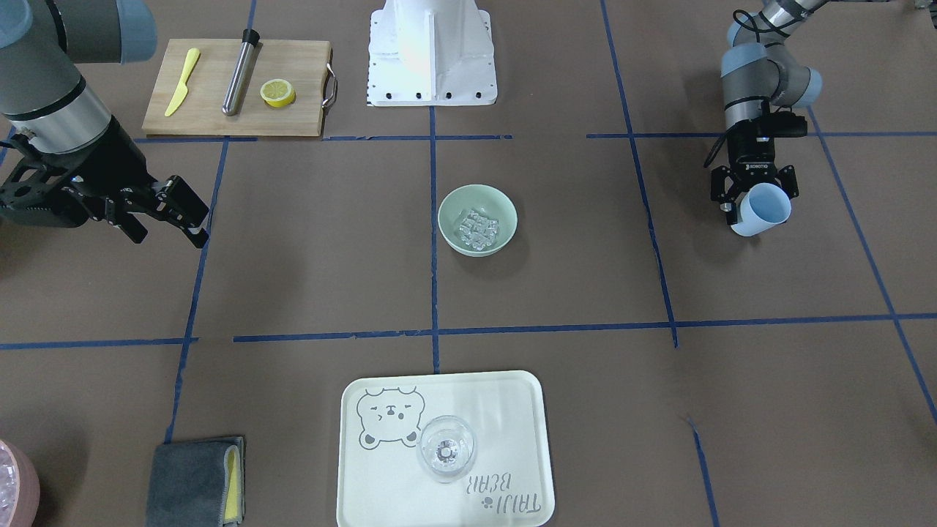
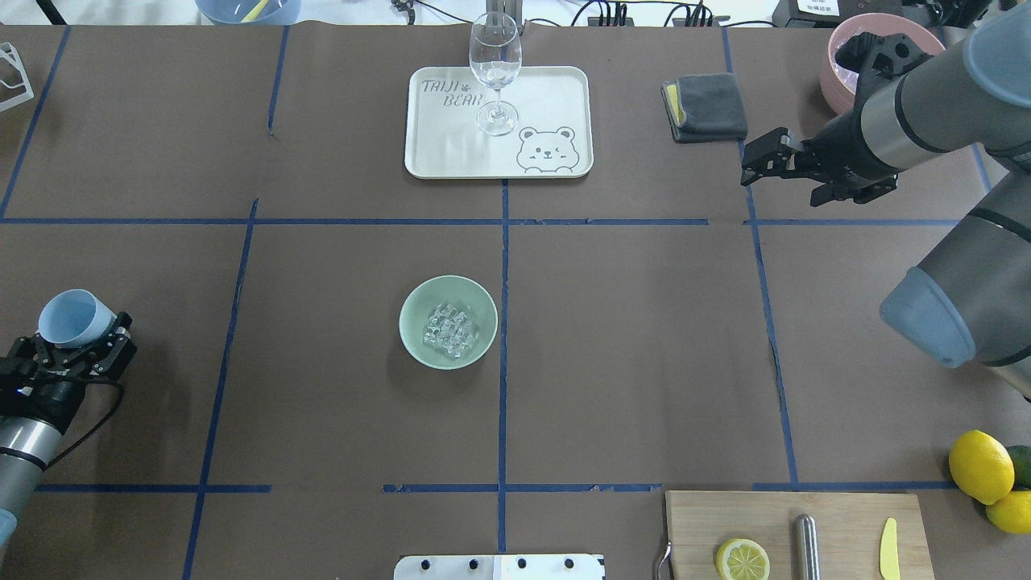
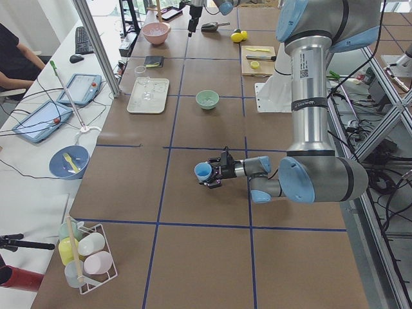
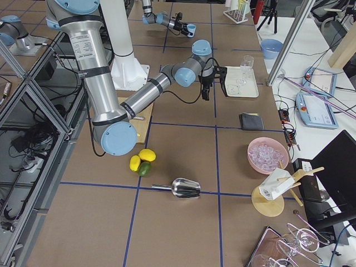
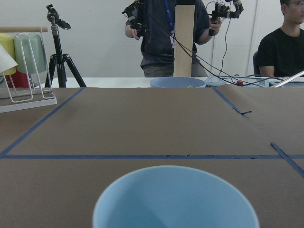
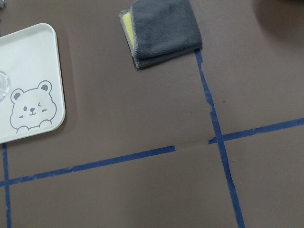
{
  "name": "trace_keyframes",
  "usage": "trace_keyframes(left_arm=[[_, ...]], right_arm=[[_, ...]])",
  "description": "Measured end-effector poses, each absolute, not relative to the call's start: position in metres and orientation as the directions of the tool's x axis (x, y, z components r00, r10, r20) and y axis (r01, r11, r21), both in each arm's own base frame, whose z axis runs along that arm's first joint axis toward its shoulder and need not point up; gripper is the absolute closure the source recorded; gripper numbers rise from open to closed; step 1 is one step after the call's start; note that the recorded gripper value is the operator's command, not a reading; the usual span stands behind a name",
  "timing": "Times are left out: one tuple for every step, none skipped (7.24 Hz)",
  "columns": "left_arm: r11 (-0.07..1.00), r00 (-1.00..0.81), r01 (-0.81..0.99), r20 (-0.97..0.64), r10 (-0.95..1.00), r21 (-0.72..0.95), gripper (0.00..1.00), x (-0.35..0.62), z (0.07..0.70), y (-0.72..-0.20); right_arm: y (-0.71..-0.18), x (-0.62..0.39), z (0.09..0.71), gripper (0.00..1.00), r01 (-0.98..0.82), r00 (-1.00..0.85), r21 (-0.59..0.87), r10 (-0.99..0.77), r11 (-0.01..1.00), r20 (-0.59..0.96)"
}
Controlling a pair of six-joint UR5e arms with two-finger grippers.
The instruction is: Pour ice into bowl
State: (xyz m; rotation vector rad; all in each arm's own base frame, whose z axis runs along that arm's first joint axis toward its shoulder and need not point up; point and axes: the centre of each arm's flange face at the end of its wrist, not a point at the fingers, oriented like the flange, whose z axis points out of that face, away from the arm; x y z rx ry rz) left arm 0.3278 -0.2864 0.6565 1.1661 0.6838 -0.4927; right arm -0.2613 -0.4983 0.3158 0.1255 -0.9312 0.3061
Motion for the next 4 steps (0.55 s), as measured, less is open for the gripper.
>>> trace_keyframes(left_arm=[[0.337, 0.704, 0.669, -0.71, -0.001, 0.663, 0.0, 0.3268, 0.6571, -0.2856], [0.355, 0.704, 0.662, -0.71, 0.007, 0.66, 0.0, 0.3261, 0.6568, -0.2843], [0.38, 0.708, 0.648, -0.706, 0.02, 0.66, 0.0, 0.3267, 0.6561, -0.2825], [0.408, 0.714, 0.628, -0.699, 0.037, 0.663, 0.0, 0.3287, 0.6548, -0.2807]], right_arm=[[-0.4984, -0.2614, 0.315, 0.0, -0.312, 0.556, -0.025, 0.204, 0.95, 0.805], [-0.4983, -0.2614, 0.3143, 0.0, -0.312, 0.555, -0.026, 0.204, 0.95, 0.806], [-0.498, -0.2612, 0.3138, 0.0, -0.311, 0.554, -0.026, 0.204, 0.95, 0.807], [-0.4976, -0.261, 0.3136, 0.0, -0.311, 0.554, -0.026, 0.204, 0.95, 0.807]])
